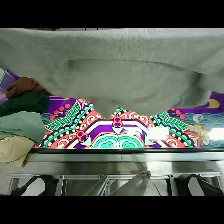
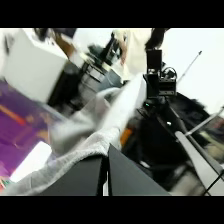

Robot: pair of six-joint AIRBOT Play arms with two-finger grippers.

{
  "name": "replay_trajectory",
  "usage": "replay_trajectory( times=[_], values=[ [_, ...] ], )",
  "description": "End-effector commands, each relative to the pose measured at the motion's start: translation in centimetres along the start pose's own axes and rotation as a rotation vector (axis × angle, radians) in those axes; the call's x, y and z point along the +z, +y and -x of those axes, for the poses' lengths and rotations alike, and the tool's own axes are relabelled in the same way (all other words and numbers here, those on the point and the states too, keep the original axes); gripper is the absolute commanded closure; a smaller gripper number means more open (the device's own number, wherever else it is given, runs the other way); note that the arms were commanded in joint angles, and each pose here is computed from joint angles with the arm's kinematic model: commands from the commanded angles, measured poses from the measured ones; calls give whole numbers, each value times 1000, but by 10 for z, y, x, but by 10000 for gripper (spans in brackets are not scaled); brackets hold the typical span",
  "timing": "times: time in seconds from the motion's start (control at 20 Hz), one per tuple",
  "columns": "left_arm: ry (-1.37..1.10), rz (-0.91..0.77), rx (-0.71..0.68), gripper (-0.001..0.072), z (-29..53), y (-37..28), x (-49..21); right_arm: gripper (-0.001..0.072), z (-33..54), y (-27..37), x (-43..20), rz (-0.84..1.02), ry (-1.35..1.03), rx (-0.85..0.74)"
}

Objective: Fold the shirts.

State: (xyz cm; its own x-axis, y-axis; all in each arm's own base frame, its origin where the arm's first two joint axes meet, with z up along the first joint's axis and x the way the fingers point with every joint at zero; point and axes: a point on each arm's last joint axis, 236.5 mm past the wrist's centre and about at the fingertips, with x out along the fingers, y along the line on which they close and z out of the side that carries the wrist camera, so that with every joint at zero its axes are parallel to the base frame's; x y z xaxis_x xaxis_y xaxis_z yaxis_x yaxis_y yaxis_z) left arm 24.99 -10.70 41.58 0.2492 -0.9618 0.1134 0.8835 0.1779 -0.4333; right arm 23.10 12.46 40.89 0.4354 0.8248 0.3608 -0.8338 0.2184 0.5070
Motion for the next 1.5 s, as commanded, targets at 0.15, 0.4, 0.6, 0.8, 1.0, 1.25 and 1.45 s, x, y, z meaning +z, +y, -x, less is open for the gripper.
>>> replay_trajectory(
  times=[0.15,0.4,0.6,0.8,1.0,1.25,1.45],
  values=[
    [66,-147,278,690,-2,-9,-13,695,7,-37,-18,139,83,-330],
    [302,106,390,690,-13,135,-78,695,21,-147,-72,-72,226,-488],
    [477,247,482,690,-39,273,-163,694,33,-261,-155,-280,330,-658],
    [523,388,496,694,-53,373,-201,694,53,-374,-205,-323,349,-820],
    [482,458,527,166,-51,425,-195,253,62,-422,-184,-329,342,-816],
    [482,640,607,0,30,411,-204,247,137,-388,-140,-399,434,-862],
    [567,941,571,0,86,357,-261,247,232,-334,-209,-651,697,-1045]
  ],
)
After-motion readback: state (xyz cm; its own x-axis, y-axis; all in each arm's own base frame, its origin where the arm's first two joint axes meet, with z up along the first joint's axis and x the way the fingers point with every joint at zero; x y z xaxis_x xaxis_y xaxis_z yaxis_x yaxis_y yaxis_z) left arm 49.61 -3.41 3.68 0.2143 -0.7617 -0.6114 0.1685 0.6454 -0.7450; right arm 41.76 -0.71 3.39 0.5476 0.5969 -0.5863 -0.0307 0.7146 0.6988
